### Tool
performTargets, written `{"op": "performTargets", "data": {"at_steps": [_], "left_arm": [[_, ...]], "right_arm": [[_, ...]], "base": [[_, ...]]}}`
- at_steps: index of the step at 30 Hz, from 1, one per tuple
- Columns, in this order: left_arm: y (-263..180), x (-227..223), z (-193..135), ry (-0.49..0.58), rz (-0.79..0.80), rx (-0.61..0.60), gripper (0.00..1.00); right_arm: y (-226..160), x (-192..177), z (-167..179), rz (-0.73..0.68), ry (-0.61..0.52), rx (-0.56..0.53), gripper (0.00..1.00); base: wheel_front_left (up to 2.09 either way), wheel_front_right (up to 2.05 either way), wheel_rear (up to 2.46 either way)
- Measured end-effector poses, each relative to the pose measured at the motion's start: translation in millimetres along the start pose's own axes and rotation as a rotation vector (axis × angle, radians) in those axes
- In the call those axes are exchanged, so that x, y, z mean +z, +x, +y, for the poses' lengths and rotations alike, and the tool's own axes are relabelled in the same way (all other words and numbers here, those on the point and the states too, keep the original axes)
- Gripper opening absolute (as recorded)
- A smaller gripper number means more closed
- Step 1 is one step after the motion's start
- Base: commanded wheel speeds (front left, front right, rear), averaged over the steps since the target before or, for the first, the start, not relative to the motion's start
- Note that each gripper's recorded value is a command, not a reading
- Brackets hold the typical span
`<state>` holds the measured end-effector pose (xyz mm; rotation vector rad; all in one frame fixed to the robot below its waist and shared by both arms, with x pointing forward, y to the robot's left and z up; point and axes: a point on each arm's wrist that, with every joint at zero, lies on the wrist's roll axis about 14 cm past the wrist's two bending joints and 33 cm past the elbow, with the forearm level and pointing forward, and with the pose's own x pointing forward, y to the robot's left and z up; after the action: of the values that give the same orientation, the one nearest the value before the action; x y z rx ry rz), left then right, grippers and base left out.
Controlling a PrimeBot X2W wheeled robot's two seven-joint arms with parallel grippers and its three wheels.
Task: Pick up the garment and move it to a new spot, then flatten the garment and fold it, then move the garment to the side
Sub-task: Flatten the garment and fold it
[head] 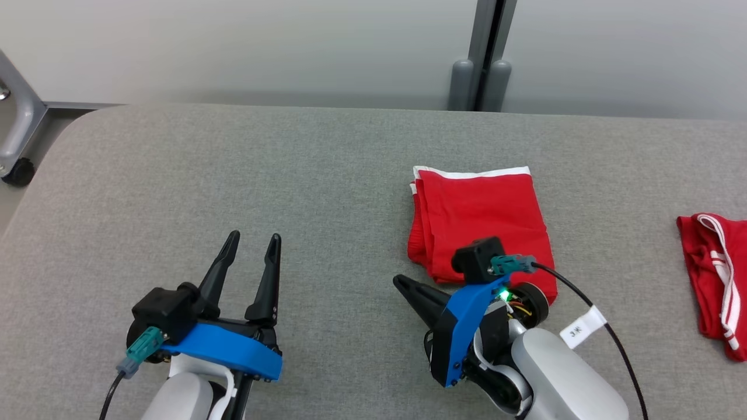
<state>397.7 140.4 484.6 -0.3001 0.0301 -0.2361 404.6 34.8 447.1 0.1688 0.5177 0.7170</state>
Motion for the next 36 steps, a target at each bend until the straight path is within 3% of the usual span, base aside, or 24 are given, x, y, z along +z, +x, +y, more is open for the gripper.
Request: {"op": "performTargets", "data": {"at_steps": [2,3,4,12,21,27,36], "left_arm": [[-1,-1,0,0.0,0.002,0.0,1.0],[-1,-1,0,0.0,0.0,0.001,1.0],[-1,-1,0,-0.001,0.0,0.004,1.0],[-6,1,4,0.002,-0.012,0.024,1.0],[-16,0,6,0.017,-0.012,0.044,1.0],[-26,-4,9,0.035,0.001,0.059,1.0],[-34,1,18,0.046,-0.013,0.096,1.0]], "right_arm": [[-7,15,-2,-0.08,0.031,-0.008,0.0],[-11,22,-6,-0.119,0.039,-0.021,0.76],[-16,31,-12,-0.164,0.043,-0.04,1.0],[-92,76,-79,-0.501,0.06,-0.301,1.0],[-166,52,-129,-0.528,-0.002,-0.576,1.0],[-183,36,-131,-0.5,-0.013,-0.621,1.0],[-183,29,-123,-0.495,-0.075,-0.602,1.0]], "base": [[0.0,0.0,0.0],[0.0,0.0,0.0],[0.0,0.0,0.0],[0.0,0.0,0.0],[0.0,0.0,0.0],[0.0,0.0,0.0],[0.0,0.0,0.0]]}}
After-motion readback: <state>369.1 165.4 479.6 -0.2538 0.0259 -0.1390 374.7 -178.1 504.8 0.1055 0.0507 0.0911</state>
